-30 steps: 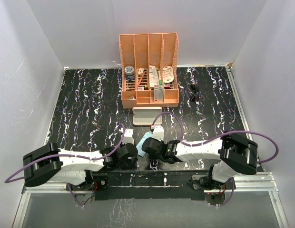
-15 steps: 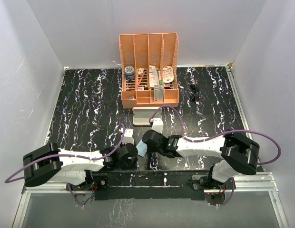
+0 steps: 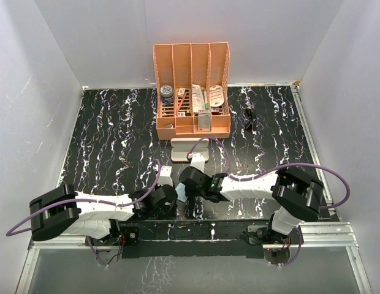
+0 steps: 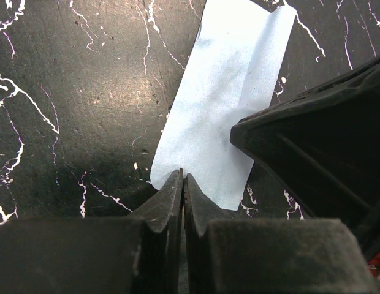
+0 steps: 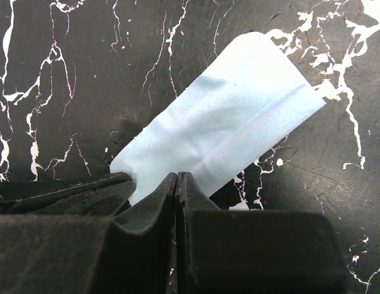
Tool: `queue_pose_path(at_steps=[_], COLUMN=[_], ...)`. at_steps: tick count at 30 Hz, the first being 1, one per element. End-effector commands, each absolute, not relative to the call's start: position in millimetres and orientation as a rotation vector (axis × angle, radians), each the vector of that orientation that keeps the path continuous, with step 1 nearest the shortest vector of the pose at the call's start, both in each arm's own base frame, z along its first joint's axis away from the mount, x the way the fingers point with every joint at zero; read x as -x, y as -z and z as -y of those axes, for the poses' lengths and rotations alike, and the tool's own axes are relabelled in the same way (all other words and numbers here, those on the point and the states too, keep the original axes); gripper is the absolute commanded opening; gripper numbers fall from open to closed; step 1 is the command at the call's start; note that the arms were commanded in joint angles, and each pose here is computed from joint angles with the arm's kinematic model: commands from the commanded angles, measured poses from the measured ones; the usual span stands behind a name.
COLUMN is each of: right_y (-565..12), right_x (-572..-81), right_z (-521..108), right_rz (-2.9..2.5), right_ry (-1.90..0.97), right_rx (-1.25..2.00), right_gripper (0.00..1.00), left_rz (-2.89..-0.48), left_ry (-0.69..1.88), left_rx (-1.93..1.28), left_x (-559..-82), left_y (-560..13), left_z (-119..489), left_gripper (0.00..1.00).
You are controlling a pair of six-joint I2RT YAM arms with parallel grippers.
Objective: Organize the sunglasses
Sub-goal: Adjust the glasses cleaning cloth at the center of the board.
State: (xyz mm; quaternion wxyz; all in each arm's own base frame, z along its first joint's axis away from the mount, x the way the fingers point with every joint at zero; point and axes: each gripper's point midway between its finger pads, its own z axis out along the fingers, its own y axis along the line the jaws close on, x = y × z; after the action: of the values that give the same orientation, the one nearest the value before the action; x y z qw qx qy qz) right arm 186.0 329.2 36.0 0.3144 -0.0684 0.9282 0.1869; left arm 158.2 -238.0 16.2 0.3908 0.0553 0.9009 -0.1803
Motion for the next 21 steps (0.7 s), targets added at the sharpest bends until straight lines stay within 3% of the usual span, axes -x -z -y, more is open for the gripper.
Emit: queue_pose_path(at_steps=[1,21], right_y=[-45.2,-17.1], right_x=[-188.4,-165.1], right_z=[-344.5,-299.6], right_rz=[-2.423,-2.519], right_ry=[-0.573,-0.464], right_rx=[0.186,0.194], right_gripper=[0.01,0.00], left_rz=[-2.334,-2.342], left_ry=[0.393,0.392], left_rx=[-0.175,-0.179], left_x=[-152.2,-150.9], left_y=[-5.1,-2.4], left_z=[225.9,225.6], left_gripper=[0.00,0.00])
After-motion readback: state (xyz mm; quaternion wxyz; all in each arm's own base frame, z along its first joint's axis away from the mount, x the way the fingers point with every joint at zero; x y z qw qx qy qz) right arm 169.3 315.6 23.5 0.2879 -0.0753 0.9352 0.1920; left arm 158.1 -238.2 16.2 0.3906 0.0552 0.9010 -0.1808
